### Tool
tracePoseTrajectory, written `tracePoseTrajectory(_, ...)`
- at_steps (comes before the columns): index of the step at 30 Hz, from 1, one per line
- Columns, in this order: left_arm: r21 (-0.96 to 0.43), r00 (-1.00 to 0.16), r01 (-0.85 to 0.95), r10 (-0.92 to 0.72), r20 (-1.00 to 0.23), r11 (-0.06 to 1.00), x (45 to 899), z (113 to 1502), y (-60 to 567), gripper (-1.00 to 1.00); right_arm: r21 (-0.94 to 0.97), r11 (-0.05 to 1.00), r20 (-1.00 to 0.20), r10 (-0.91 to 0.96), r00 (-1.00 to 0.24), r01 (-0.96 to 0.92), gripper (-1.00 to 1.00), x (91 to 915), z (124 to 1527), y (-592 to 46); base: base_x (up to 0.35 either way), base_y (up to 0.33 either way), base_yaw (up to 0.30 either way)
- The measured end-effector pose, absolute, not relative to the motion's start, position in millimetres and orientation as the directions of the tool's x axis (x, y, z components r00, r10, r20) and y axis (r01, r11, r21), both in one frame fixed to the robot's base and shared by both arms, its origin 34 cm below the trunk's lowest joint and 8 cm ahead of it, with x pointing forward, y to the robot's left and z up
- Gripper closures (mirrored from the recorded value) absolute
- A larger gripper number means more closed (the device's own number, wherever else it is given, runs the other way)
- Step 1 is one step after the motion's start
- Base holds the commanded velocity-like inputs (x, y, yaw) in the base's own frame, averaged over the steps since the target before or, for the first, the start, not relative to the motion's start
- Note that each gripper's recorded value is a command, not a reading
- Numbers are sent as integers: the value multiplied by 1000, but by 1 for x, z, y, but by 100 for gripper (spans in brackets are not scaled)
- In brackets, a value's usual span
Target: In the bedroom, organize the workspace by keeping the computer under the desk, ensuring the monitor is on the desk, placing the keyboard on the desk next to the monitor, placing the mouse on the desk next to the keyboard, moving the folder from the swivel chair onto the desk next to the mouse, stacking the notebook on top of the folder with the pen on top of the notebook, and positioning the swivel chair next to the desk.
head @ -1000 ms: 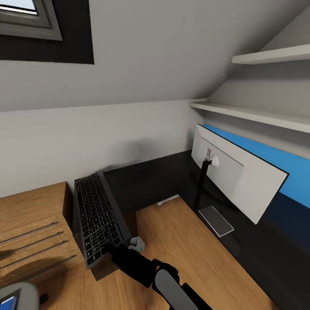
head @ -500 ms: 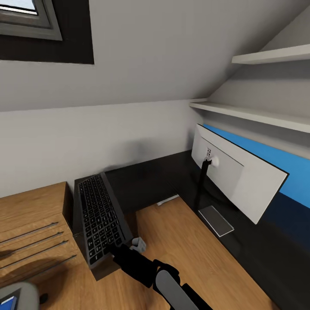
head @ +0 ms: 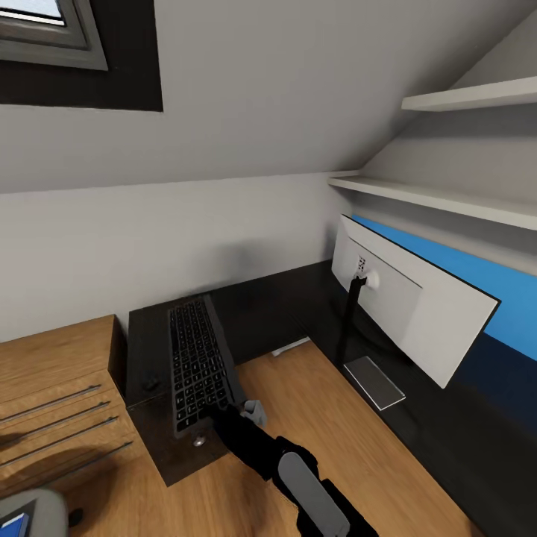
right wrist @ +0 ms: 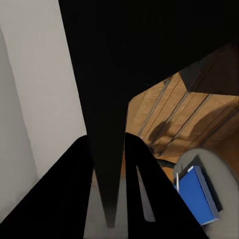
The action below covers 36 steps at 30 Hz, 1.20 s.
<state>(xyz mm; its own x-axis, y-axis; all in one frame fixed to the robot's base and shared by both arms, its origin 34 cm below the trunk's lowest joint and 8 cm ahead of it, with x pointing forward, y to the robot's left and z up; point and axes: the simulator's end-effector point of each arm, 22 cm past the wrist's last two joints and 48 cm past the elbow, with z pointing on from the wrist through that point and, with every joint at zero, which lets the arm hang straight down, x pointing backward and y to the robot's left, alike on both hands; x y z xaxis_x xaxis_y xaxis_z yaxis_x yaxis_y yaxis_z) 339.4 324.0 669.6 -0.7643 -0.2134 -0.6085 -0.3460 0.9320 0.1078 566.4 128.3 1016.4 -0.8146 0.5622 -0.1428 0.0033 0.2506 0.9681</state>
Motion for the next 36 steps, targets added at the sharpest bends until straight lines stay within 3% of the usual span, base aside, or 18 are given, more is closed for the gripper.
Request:
tracePoseTrajectory(2, 63, -713, -350, -223, -665, 934, 390, 692, 320, -100, 960, 278, -177, 580, -795, -11, 100, 601, 1032, 120, 0, 0, 0)
tracePoseTrajectory(4, 36, -730, -342, -241, -640, 939, 420, 706, 315, -100, 950, 313, -188, 594, -782, 10, 100, 633, 1030, 102, 0, 0, 0)
tracePoseTrajectory(12, 21, -765, -412, -333, -552, 911, 409, 699, 327, -100, 940, 337, -165, 602, -781, 61, 100, 645, 1008, 89, 0, 0, 0)
tracePoseTrajectory(19, 45, -754, -424, -325, -570, 905, 388, 687, 332, -100, 946, 321, -163, 600, -783, 49, 100, 644, 1010, 91, 139, 0, -29)
tracePoseTrajectory(36, 57, -758, -429, -326, -565, 901, 377, 682, 334, -100, 948, 317, -159, 582, -797, 42, 100, 638, 1004, 96, 5, 0, 228)
